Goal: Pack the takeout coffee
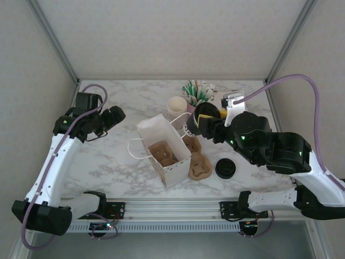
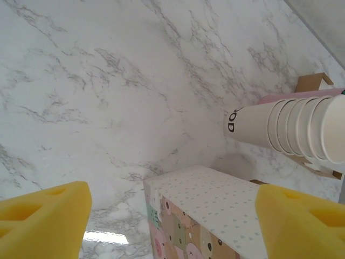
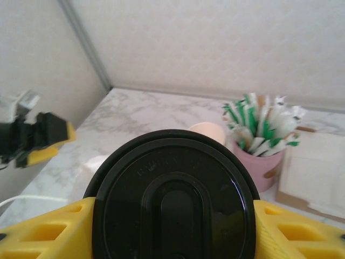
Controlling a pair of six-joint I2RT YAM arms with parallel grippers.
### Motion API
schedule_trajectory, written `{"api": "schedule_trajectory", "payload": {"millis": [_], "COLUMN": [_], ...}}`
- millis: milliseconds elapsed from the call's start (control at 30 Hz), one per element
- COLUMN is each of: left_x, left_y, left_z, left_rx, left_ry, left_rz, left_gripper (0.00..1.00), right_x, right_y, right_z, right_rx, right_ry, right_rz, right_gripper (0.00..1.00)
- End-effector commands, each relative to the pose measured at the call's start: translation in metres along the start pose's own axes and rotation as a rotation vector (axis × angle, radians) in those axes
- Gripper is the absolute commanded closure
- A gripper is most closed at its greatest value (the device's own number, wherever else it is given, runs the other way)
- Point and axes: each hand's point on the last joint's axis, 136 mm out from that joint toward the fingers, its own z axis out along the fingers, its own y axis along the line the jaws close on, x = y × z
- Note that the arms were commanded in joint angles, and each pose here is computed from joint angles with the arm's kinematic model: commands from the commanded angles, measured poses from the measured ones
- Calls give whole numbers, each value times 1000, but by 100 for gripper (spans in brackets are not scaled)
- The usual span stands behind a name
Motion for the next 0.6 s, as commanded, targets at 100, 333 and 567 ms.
{"api": "schedule_trajectory", "payload": {"millis": [100, 333, 567], "left_x": [-7, -3, 14], "left_y": [-4, -26, -96], "left_z": [-22, -36, -81], "left_rx": [8, 67, 187], "left_ry": [-43, -7, 67], "left_rz": [18, 63, 375], "left_gripper": [25, 41, 55], "right_x": [-7, 14, 51], "right_y": [-49, -76, -99], "right_z": [-10, -1, 27], "right_rx": [248, 412, 492], "right_ry": [-77, -3, 163], "right_rz": [-35, -100, -73], "right_gripper": [50, 51, 51]}}
